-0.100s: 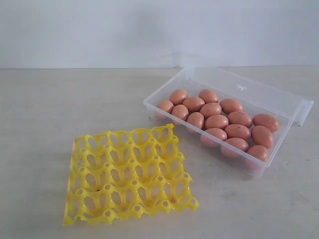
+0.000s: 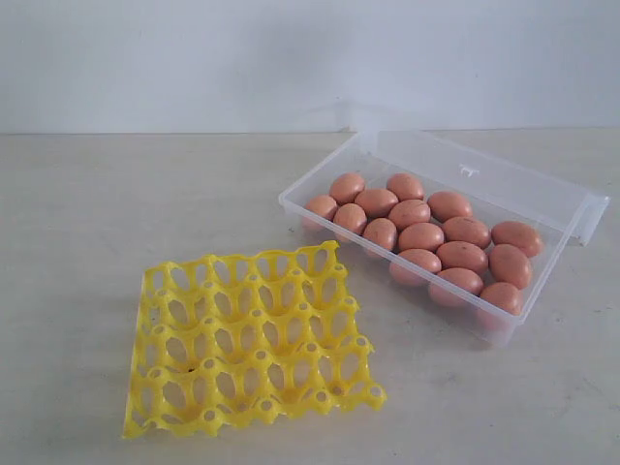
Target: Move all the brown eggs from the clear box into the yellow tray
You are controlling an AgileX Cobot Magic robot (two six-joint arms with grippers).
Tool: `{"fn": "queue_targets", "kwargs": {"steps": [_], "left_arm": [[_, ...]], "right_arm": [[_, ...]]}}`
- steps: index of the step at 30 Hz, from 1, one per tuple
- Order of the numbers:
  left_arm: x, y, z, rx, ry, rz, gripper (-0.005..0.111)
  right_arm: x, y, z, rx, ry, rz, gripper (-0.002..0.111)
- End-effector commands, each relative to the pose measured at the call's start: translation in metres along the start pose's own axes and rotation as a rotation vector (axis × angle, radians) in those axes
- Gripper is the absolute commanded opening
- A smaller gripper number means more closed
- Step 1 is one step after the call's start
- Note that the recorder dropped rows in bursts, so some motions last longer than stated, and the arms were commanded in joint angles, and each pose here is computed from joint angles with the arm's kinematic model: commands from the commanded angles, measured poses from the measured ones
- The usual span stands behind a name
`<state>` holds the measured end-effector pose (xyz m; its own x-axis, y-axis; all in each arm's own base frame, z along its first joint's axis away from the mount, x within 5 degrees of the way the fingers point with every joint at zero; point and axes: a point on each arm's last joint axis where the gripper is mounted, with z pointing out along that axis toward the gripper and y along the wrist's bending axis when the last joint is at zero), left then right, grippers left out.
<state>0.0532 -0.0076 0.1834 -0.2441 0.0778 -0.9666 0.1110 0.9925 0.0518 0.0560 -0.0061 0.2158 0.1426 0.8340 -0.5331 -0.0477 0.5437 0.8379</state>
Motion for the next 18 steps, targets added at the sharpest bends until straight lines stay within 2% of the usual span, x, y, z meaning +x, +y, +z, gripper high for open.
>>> {"fn": "queue_targets", "kwargs": {"steps": [1, 7, 9, 10, 12, 13, 14, 16, 18], "left_arm": [[0.000, 0.000, 0.000, 0.002, -0.007, 0.004, 0.004], [0.000, 0.000, 0.000, 0.002, -0.007, 0.004, 0.004], [0.000, 0.000, 0.000, 0.002, -0.007, 0.004, 0.004], [0.000, 0.000, 0.000, 0.002, -0.007, 0.004, 0.004], [0.000, 0.000, 0.000, 0.002, -0.007, 0.004, 0.004], [0.000, 0.000, 0.000, 0.002, -0.007, 0.004, 0.004], [0.000, 0.000, 0.000, 0.002, -0.007, 0.004, 0.004], [0.000, 0.000, 0.000, 0.002, -0.007, 0.004, 0.004], [0.000, 0.000, 0.000, 0.002, -0.007, 0.004, 0.004]], "right_arm": [[-0.015, 0.004, -0.002, -0.057, -0.159, 0.205, 0.000], [-0.016, 0.004, -0.002, -0.062, -0.173, 0.209, 0.000], [-0.024, 0.006, -0.004, -0.092, -0.257, 0.213, 0.000], [-0.030, 0.007, -0.006, -0.116, -0.325, 0.218, 0.000], [-0.053, 0.009, -0.018, -0.193, -0.602, 0.275, 0.000], [-0.063, 0.007, -0.026, -0.214, -0.742, 0.322, 0.000], [-0.078, 0.005, -0.040, -0.229, -0.955, 0.412, 0.000], [-0.099, 0.012, -0.054, -0.209, -1.193, 0.520, 0.000], [-0.115, 0.034, -0.052, -0.159, -1.228, 0.518, 0.000]]}}
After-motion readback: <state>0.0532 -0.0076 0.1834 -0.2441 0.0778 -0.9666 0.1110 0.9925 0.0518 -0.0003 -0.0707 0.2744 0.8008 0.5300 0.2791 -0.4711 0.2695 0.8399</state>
